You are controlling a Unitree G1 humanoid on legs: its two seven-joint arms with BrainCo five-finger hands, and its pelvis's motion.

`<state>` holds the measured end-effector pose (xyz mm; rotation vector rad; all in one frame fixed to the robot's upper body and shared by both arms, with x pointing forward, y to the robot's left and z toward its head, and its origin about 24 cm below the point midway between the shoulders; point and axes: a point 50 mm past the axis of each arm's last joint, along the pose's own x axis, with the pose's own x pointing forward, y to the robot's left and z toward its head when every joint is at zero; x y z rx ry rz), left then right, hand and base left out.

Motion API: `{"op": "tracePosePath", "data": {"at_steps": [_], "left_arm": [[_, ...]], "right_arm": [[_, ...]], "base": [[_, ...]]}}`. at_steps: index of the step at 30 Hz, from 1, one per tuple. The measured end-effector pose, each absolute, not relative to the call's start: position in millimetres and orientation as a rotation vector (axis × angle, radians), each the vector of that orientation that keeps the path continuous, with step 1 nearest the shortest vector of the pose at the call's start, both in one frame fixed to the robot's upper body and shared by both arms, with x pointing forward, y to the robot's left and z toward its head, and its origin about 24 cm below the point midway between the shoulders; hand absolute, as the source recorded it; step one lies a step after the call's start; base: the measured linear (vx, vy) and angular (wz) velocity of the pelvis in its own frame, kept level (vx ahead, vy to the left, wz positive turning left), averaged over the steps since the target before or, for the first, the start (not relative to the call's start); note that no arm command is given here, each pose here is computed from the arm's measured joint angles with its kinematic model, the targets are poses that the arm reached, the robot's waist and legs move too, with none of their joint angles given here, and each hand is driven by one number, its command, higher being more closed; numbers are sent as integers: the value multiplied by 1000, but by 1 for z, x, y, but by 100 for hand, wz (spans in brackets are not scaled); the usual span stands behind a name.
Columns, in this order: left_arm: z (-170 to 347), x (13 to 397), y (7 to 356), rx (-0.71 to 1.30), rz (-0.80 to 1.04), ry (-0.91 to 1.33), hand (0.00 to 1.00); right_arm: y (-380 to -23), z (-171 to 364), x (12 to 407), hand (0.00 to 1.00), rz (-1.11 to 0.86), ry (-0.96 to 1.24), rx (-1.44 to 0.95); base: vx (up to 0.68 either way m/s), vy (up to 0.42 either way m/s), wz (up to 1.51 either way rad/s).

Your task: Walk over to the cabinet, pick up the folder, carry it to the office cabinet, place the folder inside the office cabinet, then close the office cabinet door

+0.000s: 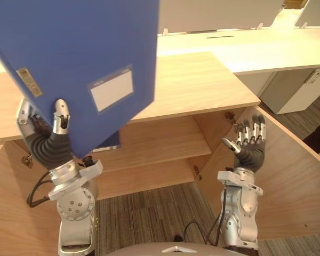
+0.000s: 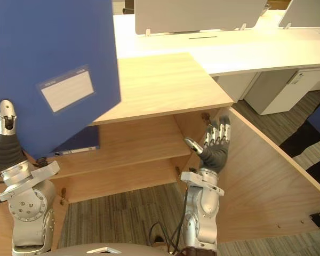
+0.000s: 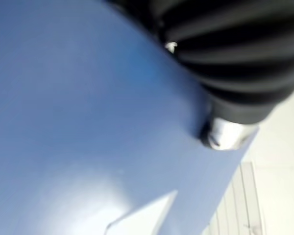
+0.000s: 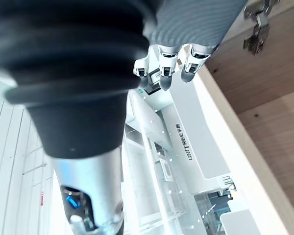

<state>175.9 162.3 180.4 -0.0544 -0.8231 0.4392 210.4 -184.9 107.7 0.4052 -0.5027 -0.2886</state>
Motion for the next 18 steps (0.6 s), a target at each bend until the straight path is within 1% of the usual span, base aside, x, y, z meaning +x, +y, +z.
{"op": "tracePosePath", "data": {"at_steps": [10,18], "left_arm": [[150,196,131,-143,170,-654,100],[138,199,113,-116,15,-595,100]], "right_arm": [[-164,138,226,0,-80,-620,371],[-152,148,232,0,62,-644,372]], "base": [[-3,-3,1],[-19,-14,8]]}}
